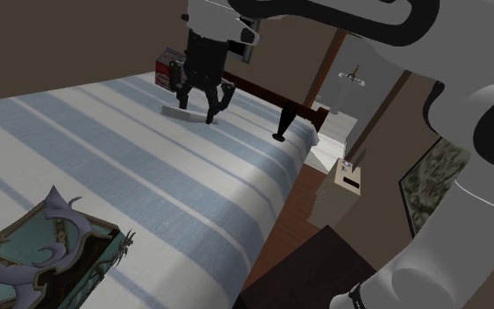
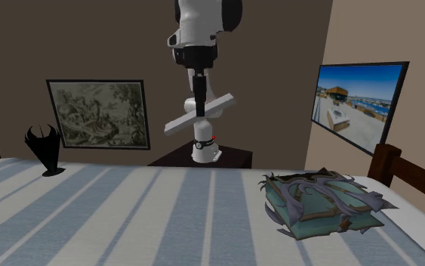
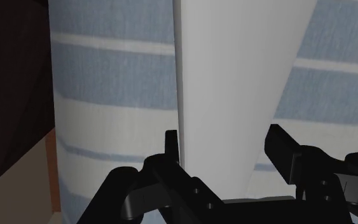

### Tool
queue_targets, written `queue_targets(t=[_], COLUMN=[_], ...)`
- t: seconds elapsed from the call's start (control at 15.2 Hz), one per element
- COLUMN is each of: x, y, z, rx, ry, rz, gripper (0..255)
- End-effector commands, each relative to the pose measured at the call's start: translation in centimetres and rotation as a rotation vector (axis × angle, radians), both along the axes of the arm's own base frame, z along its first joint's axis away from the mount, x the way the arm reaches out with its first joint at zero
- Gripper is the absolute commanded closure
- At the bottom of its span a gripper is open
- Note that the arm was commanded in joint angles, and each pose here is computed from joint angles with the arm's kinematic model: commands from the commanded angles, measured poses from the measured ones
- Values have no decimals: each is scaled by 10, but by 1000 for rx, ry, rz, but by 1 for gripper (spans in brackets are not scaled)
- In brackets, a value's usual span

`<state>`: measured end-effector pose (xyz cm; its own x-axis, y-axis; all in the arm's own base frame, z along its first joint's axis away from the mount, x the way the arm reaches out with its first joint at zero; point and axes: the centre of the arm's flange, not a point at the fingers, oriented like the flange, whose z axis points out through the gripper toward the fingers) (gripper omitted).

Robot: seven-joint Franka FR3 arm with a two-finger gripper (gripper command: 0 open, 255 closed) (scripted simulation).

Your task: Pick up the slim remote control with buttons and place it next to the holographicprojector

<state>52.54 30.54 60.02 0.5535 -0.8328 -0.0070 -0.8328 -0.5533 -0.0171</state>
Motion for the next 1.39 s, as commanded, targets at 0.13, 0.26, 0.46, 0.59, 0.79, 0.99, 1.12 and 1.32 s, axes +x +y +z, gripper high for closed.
queue_targets(t=[0.13,0.26,0.46,0.59,0.79,0.99,1.12,1.32], x=[2,3,5,6,8,10,11,13], y=[-53,-80,-119,-146,-185,-225,-251,-291], z=[1,2,2,2,2,2,2,2], rx=[1,1,1,1,1,1,1,1], ry=[0,0,0,0,0,0,0,0], rz=[1,1,1,1,1,1,1,1], gripper=[255,255,255,255,255,255,255,255])
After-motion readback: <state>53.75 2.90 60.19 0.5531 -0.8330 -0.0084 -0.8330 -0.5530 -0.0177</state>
